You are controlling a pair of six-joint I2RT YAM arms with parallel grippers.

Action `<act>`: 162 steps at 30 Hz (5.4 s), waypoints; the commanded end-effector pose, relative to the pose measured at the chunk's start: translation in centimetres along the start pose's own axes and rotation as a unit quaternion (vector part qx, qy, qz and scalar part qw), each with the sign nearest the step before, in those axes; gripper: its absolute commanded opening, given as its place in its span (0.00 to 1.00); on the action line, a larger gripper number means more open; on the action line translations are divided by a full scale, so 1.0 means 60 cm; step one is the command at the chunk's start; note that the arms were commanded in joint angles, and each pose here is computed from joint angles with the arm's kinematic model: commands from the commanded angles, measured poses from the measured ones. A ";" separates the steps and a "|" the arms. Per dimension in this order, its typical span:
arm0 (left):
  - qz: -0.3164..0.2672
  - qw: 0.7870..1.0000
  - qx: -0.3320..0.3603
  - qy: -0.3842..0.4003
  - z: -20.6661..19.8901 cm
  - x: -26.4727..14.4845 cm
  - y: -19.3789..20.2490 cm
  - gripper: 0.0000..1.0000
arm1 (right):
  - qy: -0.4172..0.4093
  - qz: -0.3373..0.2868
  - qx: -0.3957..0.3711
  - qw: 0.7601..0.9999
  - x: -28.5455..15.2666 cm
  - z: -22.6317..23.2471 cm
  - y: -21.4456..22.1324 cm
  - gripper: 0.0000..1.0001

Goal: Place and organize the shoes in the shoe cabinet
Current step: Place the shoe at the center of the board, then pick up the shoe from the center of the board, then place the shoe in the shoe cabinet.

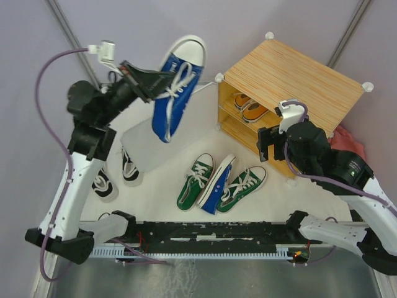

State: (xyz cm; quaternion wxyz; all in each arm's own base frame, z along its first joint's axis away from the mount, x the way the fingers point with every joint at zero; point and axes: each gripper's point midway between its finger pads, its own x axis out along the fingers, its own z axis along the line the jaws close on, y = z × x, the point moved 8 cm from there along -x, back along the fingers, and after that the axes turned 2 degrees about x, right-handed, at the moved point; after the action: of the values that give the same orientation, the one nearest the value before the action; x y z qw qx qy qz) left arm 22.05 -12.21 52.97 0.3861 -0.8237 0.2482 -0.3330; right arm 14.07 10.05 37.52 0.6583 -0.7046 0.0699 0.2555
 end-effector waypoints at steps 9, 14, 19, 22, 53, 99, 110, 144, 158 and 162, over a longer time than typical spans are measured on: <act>0.206 0.978 0.038 0.003 -0.068 0.034 0.337 0.03 | 0.028 -0.044 0.009 0.999 -0.018 -0.017 -0.030 0.98; 0.243 0.965 0.048 -0.087 -0.006 -0.008 0.425 0.34 | 0.040 -0.048 0.009 0.998 -0.023 -0.025 -0.028 0.99; 0.255 0.958 0.078 -0.107 0.021 -0.020 0.452 0.67 | 0.036 -0.049 0.009 0.998 -0.024 -0.023 -0.031 0.99; 0.239 0.961 0.105 -0.092 0.012 -0.011 0.430 0.67 | 0.038 -0.045 0.002 0.998 -0.016 -0.020 -0.032 0.99; 0.070 0.765 0.067 -0.637 0.381 -0.325 0.216 0.84 | -0.025 -0.019 -0.009 0.999 0.030 0.025 -0.024 0.99; 0.058 0.719 0.139 -0.678 0.372 -0.312 0.101 0.03 | -0.149 0.024 -0.019 0.988 0.089 0.091 -0.015 0.97; -0.139 0.809 0.227 -0.525 0.159 -0.223 -0.104 0.03 | -0.093 0.007 -0.033 0.995 0.102 0.083 -0.052 0.97; 0.222 0.968 0.115 -0.018 -0.005 0.001 0.255 0.03 | 0.108 -0.212 0.066 0.969 -0.143 -0.085 -0.212 0.98; 0.368 0.927 0.073 -0.008 -0.016 -0.014 0.405 0.03 | 0.112 -0.208 0.061 0.970 -0.140 -0.084 -0.218 0.98; 0.388 0.919 0.073 -0.007 -0.018 0.001 0.435 0.03 | 0.113 -0.207 0.057 0.970 -0.145 -0.087 -0.218 0.98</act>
State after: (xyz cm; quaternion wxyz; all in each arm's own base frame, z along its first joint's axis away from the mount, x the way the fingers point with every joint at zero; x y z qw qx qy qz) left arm 16.72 -26.02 29.25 0.5603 -0.6102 0.5485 -0.1131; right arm 14.14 5.39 52.29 0.7234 -0.6890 0.0130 0.0438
